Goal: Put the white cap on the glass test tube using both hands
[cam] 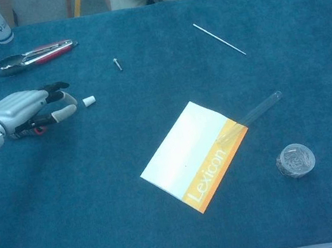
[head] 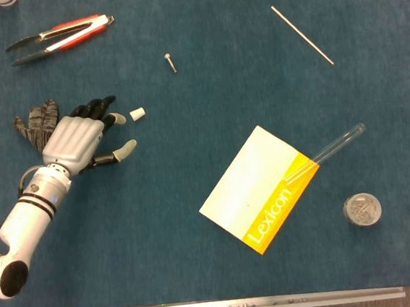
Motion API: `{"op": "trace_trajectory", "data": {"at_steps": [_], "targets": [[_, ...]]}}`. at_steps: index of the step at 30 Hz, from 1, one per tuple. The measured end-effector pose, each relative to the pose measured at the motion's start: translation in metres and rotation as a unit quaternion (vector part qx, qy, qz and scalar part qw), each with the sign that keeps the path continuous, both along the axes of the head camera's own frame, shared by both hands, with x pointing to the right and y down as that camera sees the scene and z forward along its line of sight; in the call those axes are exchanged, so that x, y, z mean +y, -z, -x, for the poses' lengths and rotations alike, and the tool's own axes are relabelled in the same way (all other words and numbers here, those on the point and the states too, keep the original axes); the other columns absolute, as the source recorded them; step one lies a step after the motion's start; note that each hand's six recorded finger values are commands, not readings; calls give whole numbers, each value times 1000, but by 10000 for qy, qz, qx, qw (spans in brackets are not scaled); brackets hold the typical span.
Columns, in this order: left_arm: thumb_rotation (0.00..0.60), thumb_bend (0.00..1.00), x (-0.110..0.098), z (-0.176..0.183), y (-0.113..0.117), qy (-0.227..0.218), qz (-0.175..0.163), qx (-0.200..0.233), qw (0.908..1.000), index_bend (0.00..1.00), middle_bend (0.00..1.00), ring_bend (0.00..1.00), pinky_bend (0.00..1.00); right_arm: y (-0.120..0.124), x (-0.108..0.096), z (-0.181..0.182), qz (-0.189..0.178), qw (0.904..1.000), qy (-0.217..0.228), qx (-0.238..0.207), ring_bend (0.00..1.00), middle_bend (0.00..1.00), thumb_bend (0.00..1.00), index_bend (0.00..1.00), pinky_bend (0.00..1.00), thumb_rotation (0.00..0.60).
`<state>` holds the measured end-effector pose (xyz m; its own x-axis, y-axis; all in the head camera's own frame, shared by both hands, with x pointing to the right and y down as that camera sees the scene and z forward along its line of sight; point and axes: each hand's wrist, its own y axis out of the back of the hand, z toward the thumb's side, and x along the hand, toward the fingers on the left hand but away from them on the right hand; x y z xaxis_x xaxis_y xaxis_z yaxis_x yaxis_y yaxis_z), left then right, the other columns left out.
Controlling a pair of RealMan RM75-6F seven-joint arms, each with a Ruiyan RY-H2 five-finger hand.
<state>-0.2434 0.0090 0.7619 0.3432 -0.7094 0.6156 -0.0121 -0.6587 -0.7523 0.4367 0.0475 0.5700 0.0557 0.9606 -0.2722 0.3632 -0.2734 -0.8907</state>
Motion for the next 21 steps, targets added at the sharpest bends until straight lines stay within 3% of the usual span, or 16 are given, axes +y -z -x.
{"op": "trace_trajectory", "data": {"at_steps": [21], "targets": [[0,211,-3,-13,-17,-1,68,32,10000,202,0,0,0,5,1,-7,-96,9999,-118,23,98,165,329,179,276,600]]}}
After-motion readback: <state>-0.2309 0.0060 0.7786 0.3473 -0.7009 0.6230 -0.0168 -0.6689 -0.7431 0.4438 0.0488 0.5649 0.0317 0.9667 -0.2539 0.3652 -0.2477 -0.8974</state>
